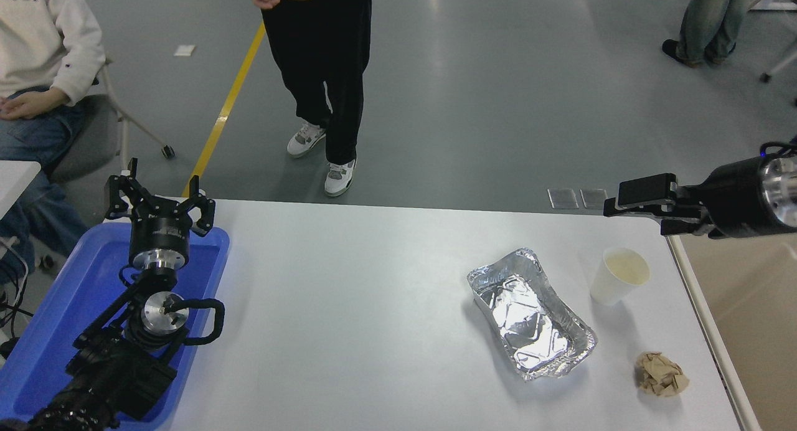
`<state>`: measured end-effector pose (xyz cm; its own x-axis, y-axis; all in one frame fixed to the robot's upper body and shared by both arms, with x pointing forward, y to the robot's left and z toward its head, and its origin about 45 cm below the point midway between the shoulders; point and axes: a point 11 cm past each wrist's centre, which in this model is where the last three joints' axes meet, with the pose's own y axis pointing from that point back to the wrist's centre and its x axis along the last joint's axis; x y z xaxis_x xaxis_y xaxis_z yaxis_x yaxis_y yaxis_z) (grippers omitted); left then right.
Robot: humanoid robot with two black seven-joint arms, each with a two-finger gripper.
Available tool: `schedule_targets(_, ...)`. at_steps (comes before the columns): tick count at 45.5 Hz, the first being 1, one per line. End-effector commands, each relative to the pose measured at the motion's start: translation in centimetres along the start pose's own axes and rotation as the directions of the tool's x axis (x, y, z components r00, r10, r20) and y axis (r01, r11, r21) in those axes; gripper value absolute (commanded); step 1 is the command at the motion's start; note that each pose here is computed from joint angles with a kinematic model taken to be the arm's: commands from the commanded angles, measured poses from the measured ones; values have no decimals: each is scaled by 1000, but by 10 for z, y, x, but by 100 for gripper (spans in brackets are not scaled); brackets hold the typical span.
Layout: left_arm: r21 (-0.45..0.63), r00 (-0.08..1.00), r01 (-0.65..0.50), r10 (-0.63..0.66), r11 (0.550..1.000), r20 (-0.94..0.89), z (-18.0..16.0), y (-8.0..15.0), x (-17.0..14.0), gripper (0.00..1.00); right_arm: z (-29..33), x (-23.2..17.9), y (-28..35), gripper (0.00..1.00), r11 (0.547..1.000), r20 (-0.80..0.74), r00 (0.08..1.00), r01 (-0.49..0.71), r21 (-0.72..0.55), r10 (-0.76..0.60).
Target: Pick up paper cup place in dustbin
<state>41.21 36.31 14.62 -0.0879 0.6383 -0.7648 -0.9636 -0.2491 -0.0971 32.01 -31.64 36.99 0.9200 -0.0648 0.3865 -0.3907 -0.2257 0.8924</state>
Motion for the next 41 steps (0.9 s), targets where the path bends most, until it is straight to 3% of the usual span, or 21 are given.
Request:
schedule_targets(1,0,1000,0,0,1000,0,0,0,0,99,-23,1,35,100,992,-100,990,93,-82,-101)
schedule_targets(15,0,1000,0,0,1000,0,0,0,0,99,-46,8,47,100,987,-165,976,128,-100,-143)
schedule_targets(31,0,1000,0,0,1000,0,0,0,0,99,-26,2,46,100,969,-158,963,192,-157,-217)
schedule_targets(41,0,1000,0,0,1000,0,0,0,0,99,16,50,26,100,970,-152,985,45,-238,-83)
